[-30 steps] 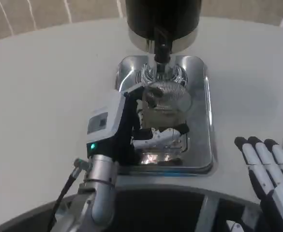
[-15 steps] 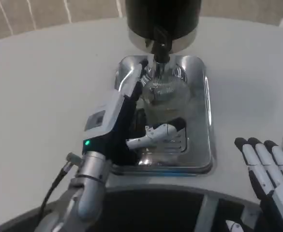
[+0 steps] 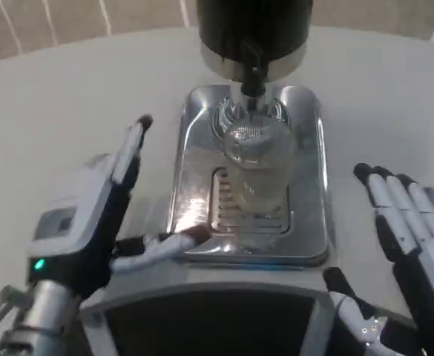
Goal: Grasp the cup under the faucet to collect the drink, then remove the cup.
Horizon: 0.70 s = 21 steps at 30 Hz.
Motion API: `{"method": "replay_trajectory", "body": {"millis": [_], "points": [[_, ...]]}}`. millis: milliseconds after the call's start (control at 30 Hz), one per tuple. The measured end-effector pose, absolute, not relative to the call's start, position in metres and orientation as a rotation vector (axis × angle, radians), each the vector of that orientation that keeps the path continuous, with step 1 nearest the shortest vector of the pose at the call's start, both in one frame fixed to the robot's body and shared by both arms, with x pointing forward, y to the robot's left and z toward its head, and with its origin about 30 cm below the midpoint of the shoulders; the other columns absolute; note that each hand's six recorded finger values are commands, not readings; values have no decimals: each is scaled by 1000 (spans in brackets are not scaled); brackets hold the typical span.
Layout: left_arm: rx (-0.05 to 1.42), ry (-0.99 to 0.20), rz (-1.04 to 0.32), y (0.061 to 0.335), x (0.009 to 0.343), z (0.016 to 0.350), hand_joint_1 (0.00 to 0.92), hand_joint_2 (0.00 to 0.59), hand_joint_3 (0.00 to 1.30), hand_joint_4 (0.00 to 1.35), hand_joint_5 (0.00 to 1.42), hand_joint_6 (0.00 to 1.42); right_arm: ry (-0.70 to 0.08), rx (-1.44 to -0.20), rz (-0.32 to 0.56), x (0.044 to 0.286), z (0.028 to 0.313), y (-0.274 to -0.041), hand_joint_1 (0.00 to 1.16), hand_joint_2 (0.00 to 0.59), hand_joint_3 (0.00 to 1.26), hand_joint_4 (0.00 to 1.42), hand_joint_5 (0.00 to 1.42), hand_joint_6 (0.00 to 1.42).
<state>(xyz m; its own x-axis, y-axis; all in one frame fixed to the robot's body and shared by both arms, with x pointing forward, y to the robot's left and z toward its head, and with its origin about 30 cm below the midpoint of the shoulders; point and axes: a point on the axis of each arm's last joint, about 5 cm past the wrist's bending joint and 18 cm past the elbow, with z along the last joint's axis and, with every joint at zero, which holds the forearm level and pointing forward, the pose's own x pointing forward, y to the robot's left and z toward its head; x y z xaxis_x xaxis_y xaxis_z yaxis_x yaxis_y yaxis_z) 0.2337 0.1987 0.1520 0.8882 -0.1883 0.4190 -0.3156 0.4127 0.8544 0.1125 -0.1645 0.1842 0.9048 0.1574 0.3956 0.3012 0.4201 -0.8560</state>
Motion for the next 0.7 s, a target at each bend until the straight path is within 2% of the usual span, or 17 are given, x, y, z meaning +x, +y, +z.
{"method": "replay_trajectory", "body": {"millis": [167,267,300,367,500,700], "points": [[1325,-418,82,199,204,152,0,112,0,0,0,33,-534,-1008,-82,123,198,-157,374,483,0,0,0,0],[1302,-353,49,200,197,147,0,120,0,0,0,17,-564,-954,-79,127,205,-153,383,498,0,0,0,0],[1278,-301,22,201,190,140,0,120,0,0,0,16,-571,-893,-73,132,210,-151,384,499,0,0,0,0],[1288,-281,17,202,186,136,0,119,0,0,0,15,-576,-846,-66,135,213,-150,394,511,0,0,0,0],[1387,-301,23,197,173,134,0,117,0,0,0,0,-583,-698,-25,146,224,-145,398,510,0,0,0,0],[1406,-307,70,193,166,133,0,117,0,0,0,0,-613,-543,56,158,238,-134,407,517,0,0,0,0]]}}
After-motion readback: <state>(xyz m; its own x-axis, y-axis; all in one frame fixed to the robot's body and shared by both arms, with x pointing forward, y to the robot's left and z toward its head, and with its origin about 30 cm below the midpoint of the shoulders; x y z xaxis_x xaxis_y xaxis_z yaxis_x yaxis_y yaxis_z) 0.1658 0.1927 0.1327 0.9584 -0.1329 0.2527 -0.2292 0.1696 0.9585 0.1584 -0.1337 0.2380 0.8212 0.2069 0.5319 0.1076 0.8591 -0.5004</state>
